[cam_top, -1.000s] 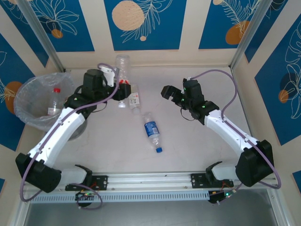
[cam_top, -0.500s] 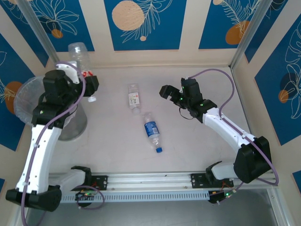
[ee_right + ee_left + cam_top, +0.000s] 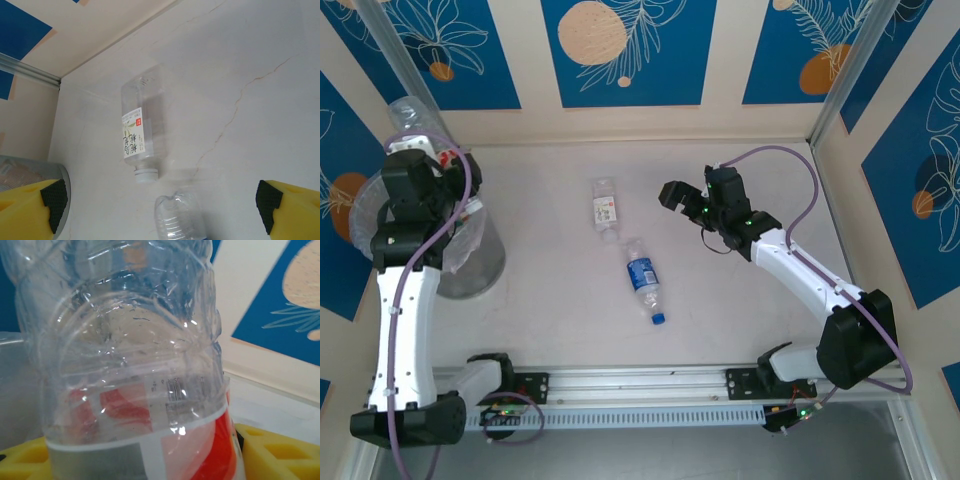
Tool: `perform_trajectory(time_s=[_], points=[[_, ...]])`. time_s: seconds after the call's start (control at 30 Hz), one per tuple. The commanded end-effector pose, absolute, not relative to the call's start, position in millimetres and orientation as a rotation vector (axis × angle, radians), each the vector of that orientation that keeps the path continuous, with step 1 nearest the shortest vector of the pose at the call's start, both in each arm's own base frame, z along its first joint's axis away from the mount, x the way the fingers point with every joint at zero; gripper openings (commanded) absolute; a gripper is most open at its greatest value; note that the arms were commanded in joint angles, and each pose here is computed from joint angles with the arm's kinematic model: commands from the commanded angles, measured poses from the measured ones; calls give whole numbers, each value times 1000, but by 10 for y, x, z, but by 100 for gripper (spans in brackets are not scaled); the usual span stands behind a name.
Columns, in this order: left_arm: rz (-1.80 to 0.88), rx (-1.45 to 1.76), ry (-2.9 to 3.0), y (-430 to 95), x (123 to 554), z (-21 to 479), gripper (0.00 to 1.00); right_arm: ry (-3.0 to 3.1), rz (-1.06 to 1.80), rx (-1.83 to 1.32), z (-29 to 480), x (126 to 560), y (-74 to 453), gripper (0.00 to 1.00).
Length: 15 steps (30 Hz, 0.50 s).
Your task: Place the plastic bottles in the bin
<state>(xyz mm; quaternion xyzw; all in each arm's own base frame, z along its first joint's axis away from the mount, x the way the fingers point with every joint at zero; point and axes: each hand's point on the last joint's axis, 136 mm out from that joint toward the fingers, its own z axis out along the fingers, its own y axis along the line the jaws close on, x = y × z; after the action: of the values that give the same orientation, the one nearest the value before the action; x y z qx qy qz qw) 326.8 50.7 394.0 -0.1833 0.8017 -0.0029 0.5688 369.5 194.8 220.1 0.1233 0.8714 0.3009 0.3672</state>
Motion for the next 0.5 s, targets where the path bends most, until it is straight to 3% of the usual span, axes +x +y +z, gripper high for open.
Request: perform_trajectory(time_s=[0.0, 0.47], points=[[5, -533, 1846, 710, 3295, 3910, 66, 2228, 774, 305, 2287, 3688, 1928, 100], [239, -608, 1802, 1304, 3433, 3743, 67, 2215, 753, 337, 2287, 3588, 1820, 99]])
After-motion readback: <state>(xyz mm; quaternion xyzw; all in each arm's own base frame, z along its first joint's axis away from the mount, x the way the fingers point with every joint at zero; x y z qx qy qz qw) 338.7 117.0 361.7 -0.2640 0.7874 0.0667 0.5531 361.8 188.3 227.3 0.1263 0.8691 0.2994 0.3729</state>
